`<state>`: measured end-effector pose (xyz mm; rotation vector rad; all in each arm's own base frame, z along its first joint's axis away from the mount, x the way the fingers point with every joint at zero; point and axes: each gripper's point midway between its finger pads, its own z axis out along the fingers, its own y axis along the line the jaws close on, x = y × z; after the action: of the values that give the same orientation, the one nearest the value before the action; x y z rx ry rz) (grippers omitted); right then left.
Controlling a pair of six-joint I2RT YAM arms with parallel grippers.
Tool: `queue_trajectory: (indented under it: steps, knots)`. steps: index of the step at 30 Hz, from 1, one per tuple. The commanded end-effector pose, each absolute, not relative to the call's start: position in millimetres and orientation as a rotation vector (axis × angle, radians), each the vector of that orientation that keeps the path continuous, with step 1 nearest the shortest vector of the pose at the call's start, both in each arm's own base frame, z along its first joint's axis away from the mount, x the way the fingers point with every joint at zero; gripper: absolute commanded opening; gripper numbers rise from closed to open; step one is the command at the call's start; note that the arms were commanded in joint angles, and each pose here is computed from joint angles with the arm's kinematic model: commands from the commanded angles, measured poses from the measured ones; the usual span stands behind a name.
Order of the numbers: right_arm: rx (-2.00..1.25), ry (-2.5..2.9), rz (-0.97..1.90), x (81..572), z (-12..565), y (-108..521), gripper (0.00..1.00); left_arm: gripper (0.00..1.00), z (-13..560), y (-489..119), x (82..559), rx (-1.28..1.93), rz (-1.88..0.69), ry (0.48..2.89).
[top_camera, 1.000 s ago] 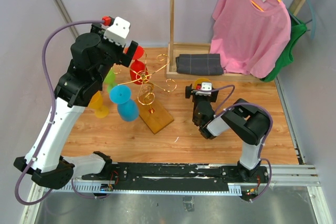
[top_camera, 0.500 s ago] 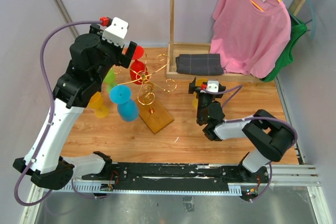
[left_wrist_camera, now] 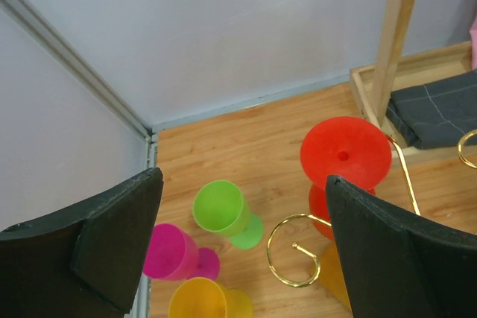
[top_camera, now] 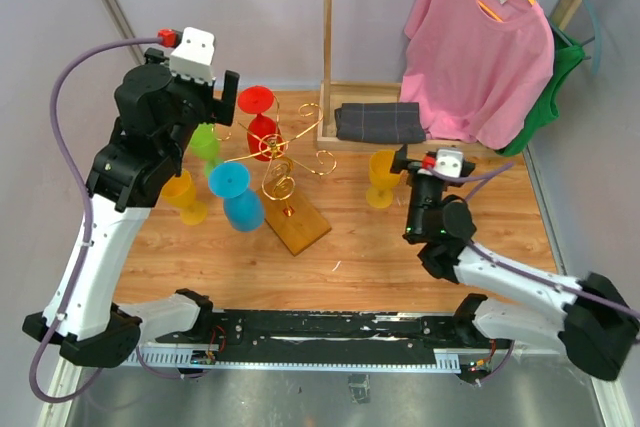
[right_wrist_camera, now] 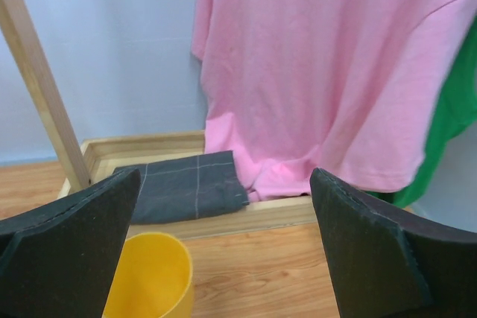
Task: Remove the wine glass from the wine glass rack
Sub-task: Place the wine glass at the center of the board, then pick up the wine glass from the wine rack.
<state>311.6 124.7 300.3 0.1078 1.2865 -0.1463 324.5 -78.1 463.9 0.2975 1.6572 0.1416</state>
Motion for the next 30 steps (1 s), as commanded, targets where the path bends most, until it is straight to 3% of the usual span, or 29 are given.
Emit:
queue_trajectory:
  steps: [1, 9, 15, 23, 30]
  knots:
    - [0.067, 1.389, -0.215, 293.6, 322.0, 104.3, 0.98, 0.96, 473.6, -54.1, 309.9, 0.168, 0.133, 1.642]
    - [0.043, 1.499, -0.209, 267.5, 377.0, 77.9, 0.99, 0.94, 445.9, -34.9, 299.4, 0.024, 0.007, 1.753]
    - [0.016, 1.516, -0.184, 254.6, 402.7, 68.5, 0.99, 0.94, 430.8, -55.8, 285.1, -0.024, -0.214, 1.825]
    - [-0.018, 1.528, -0.165, 240.7, 420.2, 58.2, 0.99, 0.95, 442.6, -75.4, 254.6, -0.056, -0.44, 1.783]
    - [-0.054, 1.555, -0.163, 236.2, 422.8, 57.2, 0.98, 0.95, 416.5, -83.8, 243.1, -0.093, -0.558, 1.849]
